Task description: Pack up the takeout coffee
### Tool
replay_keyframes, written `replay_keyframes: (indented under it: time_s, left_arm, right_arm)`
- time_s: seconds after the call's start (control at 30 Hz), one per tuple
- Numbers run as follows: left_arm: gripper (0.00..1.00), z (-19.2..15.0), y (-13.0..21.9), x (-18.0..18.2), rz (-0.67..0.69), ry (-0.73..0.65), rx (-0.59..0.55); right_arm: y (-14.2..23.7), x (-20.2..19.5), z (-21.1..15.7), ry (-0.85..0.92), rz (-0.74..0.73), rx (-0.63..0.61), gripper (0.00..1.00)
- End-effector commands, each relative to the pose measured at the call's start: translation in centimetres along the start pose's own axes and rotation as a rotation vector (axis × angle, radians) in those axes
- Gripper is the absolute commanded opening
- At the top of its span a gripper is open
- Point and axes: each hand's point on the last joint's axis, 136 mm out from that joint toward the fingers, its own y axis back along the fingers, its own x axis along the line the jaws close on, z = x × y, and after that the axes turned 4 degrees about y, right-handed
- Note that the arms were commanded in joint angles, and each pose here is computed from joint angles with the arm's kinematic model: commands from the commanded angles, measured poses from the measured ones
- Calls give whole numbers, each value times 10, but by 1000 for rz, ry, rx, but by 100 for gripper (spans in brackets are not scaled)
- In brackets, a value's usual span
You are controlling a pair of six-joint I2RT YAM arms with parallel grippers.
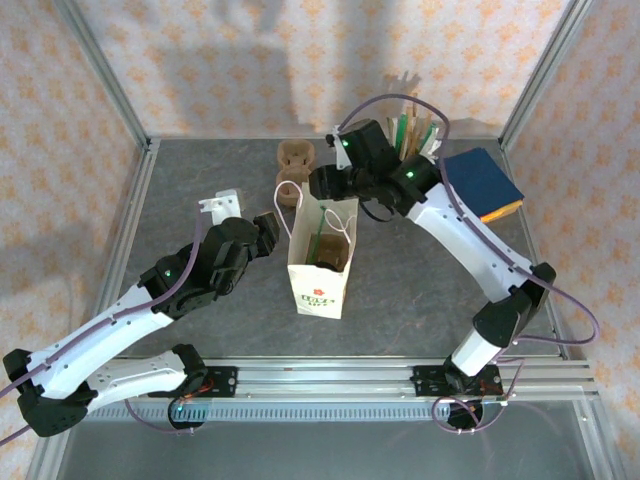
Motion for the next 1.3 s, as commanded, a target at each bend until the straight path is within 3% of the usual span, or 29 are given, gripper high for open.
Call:
replay_keyframes:
  time_s: [0.0, 0.2, 0.3, 0.37, 0.5, 0.6, 0.73, 0.93, 1.27]
  left_arm:
    - [66, 3, 0, 7, 26, 5, -27]
    - [66, 4, 1, 11, 31, 15, -40]
    - [67, 3, 2, 13, 26, 26, -48]
    - [67, 2, 2, 16, 29, 28, -52]
    - [68, 2, 2, 19, 37, 15, -58]
    - [69, 1, 1, 20, 42, 7, -60]
    - [70, 0, -1, 20, 45, 7, -60]
    - [72, -2, -2, 23, 57, 0, -61]
    - [72, -6, -3, 29, 68, -3, -66]
  right_arm:
    - [49, -21, 39, -35, -86, -167, 53]
    - [102, -142, 54, -351, -317, -334, 54]
    - [138, -193, 52, -426, -426, -457, 65]
    - [150, -222, 47, -428, -470, -483, 74]
    - [159, -292, 28, -517, -563, -461, 76]
    - [151, -339, 6, -594, -637, -405, 78]
    - [124, -377, -18, -700, -625, -337, 79]
    - [84, -416, -49, -765, -694, -217, 87]
    - [37, -458, -85, -803, -763, -47, 88]
